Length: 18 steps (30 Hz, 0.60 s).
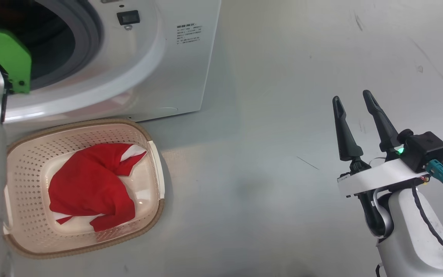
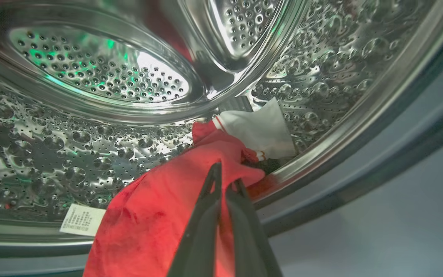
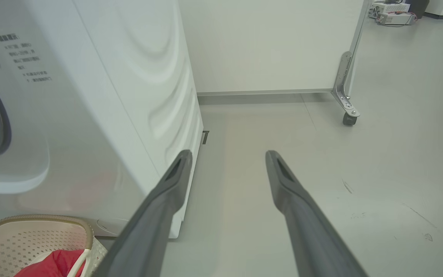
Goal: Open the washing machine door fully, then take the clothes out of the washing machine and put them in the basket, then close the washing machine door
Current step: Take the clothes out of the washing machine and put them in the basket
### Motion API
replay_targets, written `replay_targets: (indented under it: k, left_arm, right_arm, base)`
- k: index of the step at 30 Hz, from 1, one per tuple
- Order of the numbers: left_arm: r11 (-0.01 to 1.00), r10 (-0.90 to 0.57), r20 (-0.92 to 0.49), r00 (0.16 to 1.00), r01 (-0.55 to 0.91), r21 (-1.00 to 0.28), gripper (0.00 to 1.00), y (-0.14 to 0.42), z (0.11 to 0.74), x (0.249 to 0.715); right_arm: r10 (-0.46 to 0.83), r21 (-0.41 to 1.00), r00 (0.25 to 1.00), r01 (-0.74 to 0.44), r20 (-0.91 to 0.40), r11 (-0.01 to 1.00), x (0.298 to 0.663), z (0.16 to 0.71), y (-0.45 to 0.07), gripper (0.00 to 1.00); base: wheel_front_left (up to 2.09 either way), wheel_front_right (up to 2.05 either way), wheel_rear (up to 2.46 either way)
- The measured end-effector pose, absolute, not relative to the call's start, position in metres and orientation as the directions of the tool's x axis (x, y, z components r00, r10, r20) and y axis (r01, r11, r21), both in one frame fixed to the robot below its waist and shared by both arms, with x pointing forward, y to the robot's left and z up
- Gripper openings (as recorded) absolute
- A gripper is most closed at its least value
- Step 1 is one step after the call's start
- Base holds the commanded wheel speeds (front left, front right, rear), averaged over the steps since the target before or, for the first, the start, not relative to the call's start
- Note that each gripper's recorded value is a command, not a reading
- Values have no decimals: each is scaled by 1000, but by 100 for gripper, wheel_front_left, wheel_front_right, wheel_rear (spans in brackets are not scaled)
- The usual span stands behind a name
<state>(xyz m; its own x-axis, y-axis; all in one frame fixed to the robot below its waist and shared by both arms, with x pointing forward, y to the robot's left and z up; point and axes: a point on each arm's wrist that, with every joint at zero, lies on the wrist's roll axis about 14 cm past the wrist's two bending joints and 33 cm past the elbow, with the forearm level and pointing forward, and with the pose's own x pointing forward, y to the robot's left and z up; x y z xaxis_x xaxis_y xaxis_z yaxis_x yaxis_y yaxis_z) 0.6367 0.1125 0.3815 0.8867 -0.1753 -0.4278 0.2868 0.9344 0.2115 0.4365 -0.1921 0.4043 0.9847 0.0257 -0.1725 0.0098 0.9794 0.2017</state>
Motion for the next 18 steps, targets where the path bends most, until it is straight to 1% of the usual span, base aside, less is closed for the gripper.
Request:
replay_targets:
  k: [8, 11, 18]
  left_arm:
    - [940, -217, -356, 909, 293, 174, 0, 103, 400, 610]
    - [933, -241, -322, 915, 310, 183, 0, 101, 410, 601]
    - [933, -251, -294, 922, 311, 182, 0, 107, 416, 574]
  right_arm:
    - [39, 206, 988, -7, -151, 978, 430, 415, -188, 100]
    - [46, 211, 990, -16, -137, 977, 429, 421, -185, 100]
    - [56, 222, 991, -28, -122, 975, 421, 429, -180, 100]
  base:
    - [0, 0, 0]
    - [0, 0, 0]
    - [0, 0, 0]
